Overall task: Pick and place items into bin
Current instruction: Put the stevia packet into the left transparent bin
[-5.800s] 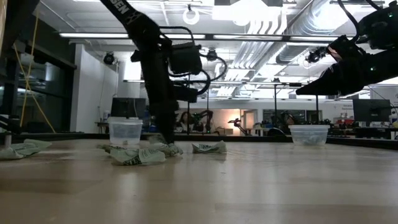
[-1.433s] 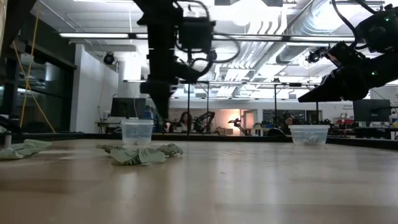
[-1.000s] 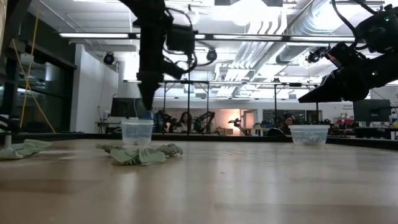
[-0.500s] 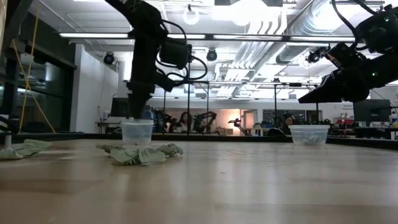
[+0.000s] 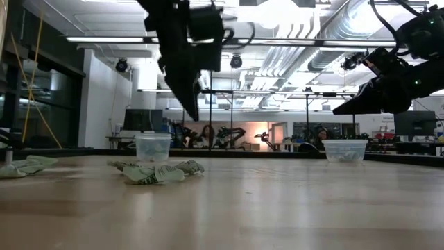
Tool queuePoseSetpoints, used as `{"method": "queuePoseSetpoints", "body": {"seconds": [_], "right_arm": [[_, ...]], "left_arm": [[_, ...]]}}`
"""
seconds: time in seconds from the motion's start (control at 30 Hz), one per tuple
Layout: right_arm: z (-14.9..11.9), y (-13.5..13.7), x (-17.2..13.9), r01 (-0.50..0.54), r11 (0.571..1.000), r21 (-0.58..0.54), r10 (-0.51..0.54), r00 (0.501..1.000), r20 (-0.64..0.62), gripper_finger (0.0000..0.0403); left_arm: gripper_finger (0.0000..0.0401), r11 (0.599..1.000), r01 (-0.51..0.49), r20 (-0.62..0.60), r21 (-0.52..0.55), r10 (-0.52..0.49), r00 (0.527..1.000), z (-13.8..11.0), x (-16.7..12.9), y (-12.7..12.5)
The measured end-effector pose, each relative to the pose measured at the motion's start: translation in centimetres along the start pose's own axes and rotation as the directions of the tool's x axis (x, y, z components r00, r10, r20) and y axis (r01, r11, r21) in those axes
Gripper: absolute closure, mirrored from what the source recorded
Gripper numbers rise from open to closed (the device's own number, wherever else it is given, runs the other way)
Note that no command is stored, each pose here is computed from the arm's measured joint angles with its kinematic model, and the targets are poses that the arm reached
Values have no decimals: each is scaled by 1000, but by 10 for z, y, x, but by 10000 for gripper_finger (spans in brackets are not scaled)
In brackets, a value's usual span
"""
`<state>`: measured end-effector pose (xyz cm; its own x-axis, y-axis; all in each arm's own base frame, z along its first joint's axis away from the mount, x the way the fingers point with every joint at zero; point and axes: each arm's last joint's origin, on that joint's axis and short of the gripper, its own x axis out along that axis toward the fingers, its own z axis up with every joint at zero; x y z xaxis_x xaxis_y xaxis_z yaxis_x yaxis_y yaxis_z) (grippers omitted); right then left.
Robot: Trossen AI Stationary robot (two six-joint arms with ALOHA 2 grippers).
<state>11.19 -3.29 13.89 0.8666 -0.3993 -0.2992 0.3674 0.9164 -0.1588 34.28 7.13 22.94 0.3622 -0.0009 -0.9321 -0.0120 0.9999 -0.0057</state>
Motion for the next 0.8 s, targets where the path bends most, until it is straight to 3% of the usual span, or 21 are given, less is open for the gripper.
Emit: {"method": "queuePoseSetpoints", "body": {"seconds": [0.1,0.3,0.43,0.53,0.8], "right_arm": [[0,0,0,0,1000,0,0,1000,0,368],[0,0,0,-1,1000,1,1,1000,0,372],[-1,0,0,-2,1000,7,2,1000,-5,369],[-1,0,0,-3,1000,7,3,1000,-5,366],[-1,0,0,-12,1000,6,12,1000,-5,372]], "left_arm": [[148,993,58,33,105,-62,998,9,8,-33],[158,960,145,-53,240,-136,989,6,24,-98],[162,960,163,-97,229,-144,985,1,34,-127],[166,974,115,-123,196,-92,988,-3,39,-139],[169,995,88,-217,44,-77,973,-37,69,-139]]}}
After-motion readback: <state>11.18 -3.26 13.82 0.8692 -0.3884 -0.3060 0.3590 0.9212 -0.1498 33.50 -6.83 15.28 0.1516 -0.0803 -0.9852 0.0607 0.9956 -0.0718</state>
